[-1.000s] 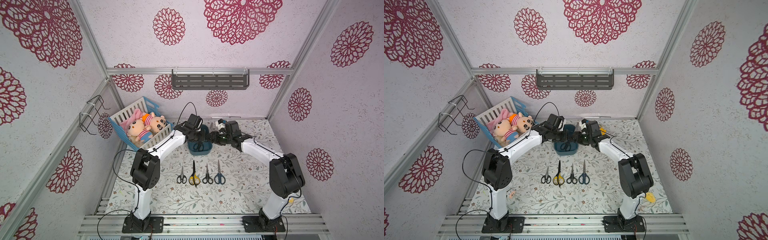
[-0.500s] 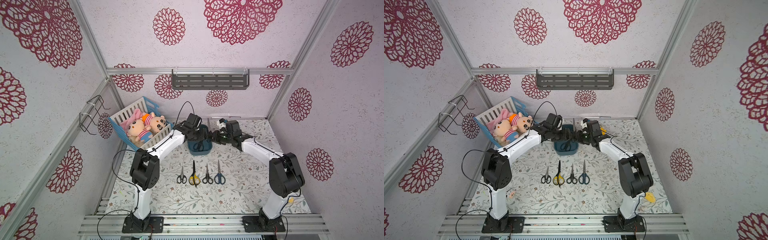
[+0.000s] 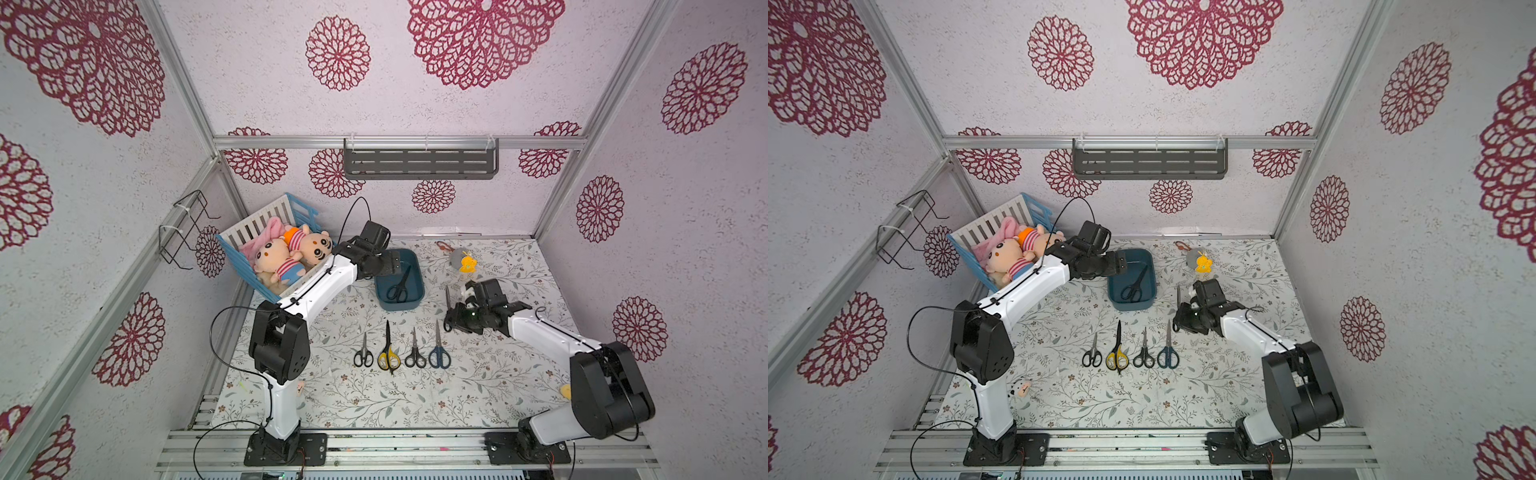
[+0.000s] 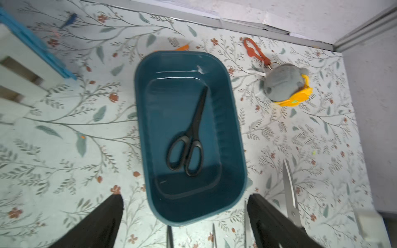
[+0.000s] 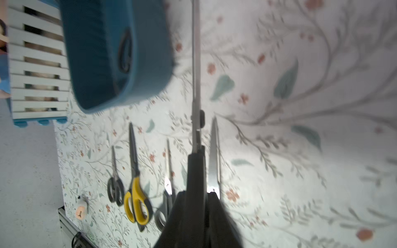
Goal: Take the scissors out of the storage box
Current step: Place the scissors at the center of the board.
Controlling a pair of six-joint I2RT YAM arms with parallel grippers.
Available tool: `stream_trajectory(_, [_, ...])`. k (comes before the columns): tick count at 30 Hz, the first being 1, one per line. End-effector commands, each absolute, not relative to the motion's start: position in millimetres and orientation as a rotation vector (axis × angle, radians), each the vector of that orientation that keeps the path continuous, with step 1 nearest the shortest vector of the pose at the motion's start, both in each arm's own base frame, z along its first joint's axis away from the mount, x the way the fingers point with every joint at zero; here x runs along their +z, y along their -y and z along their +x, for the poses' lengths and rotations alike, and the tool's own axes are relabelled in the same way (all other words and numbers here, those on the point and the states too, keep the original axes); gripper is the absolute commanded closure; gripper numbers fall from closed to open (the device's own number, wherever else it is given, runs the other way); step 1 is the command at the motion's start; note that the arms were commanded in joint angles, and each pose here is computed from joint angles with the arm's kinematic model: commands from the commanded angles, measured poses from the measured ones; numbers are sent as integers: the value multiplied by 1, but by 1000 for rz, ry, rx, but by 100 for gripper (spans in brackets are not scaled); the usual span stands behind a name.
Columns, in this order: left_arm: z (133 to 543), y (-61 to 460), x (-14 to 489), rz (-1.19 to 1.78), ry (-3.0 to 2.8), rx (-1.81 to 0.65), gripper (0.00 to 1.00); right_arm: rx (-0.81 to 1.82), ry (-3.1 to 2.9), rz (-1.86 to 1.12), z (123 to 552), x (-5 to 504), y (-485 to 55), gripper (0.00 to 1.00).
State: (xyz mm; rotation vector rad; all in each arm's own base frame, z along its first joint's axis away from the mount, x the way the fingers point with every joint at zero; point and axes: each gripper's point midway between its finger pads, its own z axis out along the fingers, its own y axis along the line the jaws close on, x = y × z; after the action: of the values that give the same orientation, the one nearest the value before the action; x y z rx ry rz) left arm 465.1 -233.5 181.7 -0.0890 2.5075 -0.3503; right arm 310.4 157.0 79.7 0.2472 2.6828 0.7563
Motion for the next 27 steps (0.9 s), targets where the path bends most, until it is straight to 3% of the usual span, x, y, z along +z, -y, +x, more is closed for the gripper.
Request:
stream_trajectory(1, [465,212,201,-113,-2467,-282,3,722,-2692,310,288,76,-146,88])
stream_trajectory(9, [466,212,206,-123,-2456,-303,3,688,-2755,386,260,51,-135,88])
stream_trajectory(16, [465,209,207,-127,-2451,-298,3,692,-2783,406,255,35,-135,82])
stream_trajectory(22, [463,207,205,-127,-2455,-295,3,600,-2804,422,252,30,-124,64])
stream_trajectory(27, [465,207,204,-131,-2453,-301,3,529,-2809,425,253,33,-116,57])
